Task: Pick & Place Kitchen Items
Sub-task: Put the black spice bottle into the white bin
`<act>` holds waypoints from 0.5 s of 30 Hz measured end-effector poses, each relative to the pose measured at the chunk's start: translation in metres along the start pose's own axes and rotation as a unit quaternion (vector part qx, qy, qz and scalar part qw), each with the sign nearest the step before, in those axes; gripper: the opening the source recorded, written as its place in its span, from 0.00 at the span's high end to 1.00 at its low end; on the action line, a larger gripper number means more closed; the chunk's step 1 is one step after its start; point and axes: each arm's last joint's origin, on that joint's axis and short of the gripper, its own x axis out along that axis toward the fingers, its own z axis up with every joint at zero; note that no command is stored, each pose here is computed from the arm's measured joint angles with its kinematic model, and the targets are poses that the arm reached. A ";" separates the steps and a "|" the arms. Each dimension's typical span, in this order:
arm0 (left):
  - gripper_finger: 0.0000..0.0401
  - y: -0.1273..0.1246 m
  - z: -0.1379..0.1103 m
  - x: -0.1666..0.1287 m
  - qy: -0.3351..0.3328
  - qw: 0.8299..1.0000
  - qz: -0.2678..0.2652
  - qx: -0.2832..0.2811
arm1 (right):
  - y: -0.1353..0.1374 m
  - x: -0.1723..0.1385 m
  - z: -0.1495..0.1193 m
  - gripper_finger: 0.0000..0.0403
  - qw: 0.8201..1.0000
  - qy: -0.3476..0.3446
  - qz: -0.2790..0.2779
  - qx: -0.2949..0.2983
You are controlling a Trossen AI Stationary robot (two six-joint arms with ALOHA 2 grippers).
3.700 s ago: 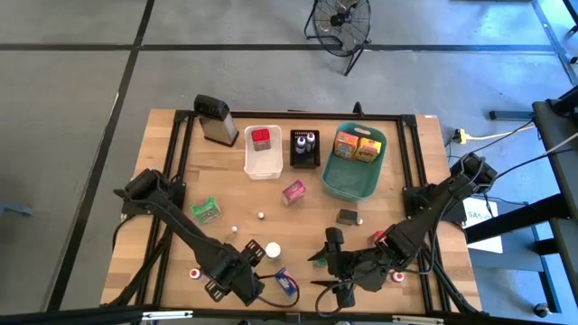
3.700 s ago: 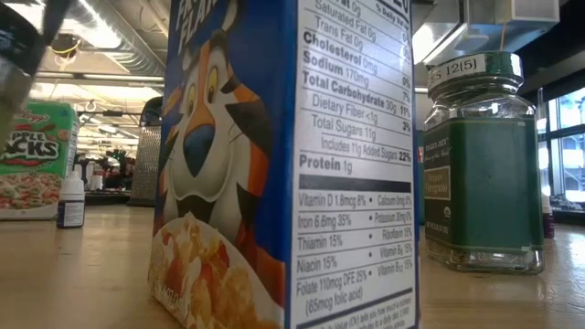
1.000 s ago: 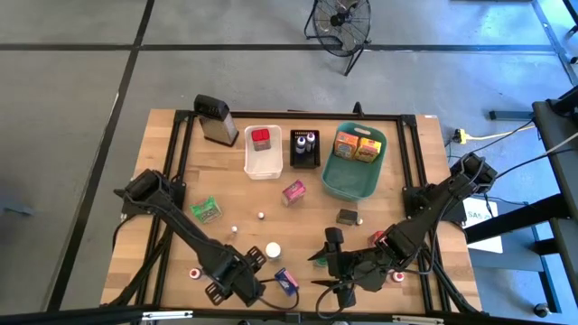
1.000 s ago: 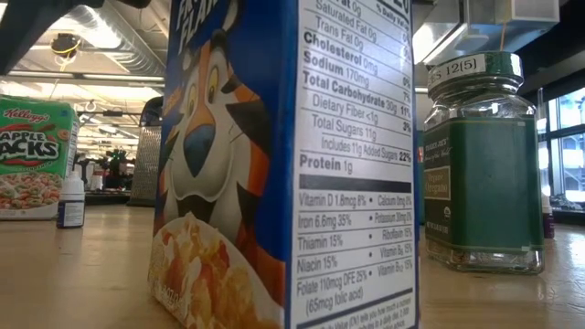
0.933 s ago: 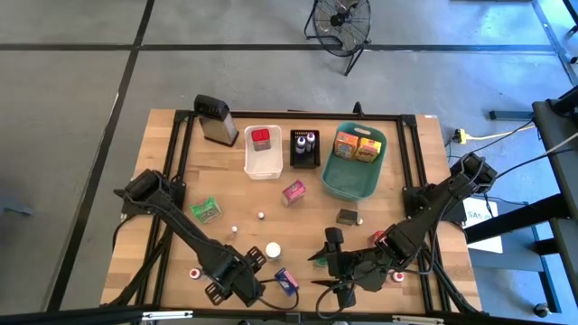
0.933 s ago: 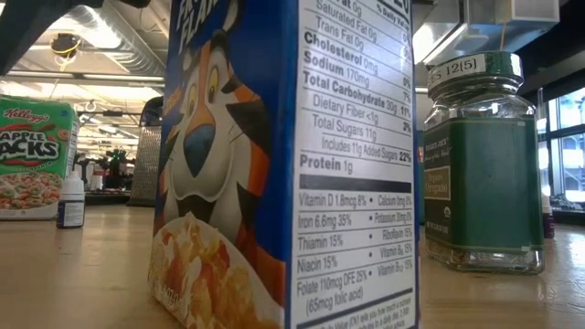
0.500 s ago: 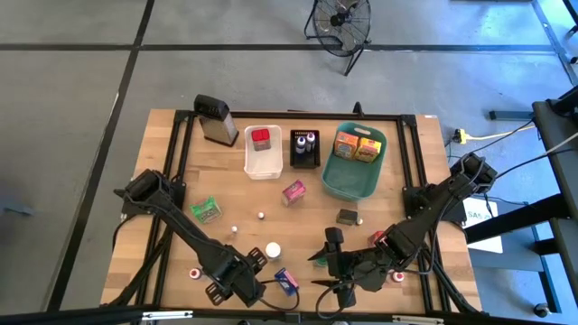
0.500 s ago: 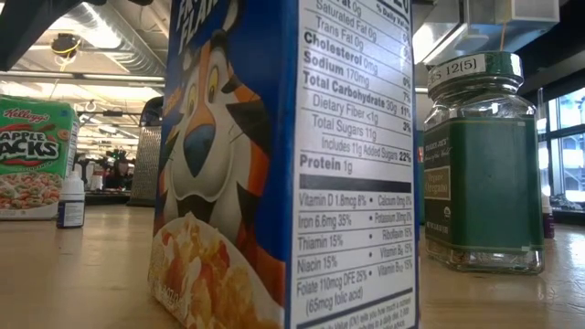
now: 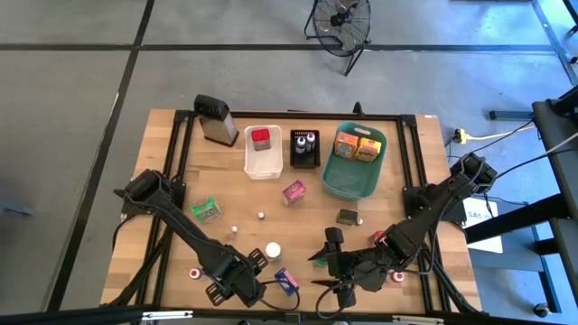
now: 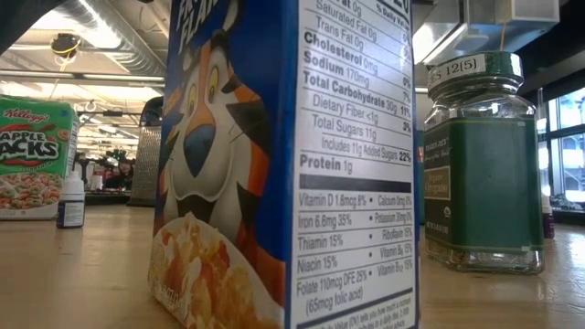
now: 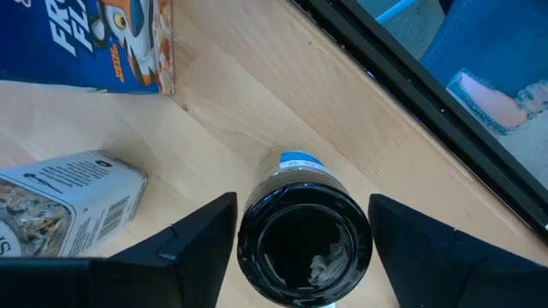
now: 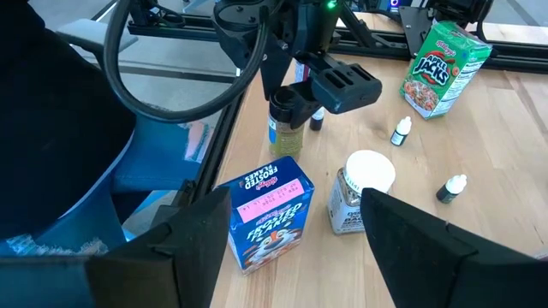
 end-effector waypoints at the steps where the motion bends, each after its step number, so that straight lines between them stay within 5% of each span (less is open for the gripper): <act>1: 0.37 0.000 0.000 0.000 0.000 1.000 0.000 0.000 | 0.000 0.000 0.000 0.34 1.000 0.000 0.000 0.000; 15: 0.50 0.004 -0.005 0.006 -0.011 1.000 -0.025 0.001 | 0.000 0.000 0.000 0.34 1.000 0.001 0.000 0.000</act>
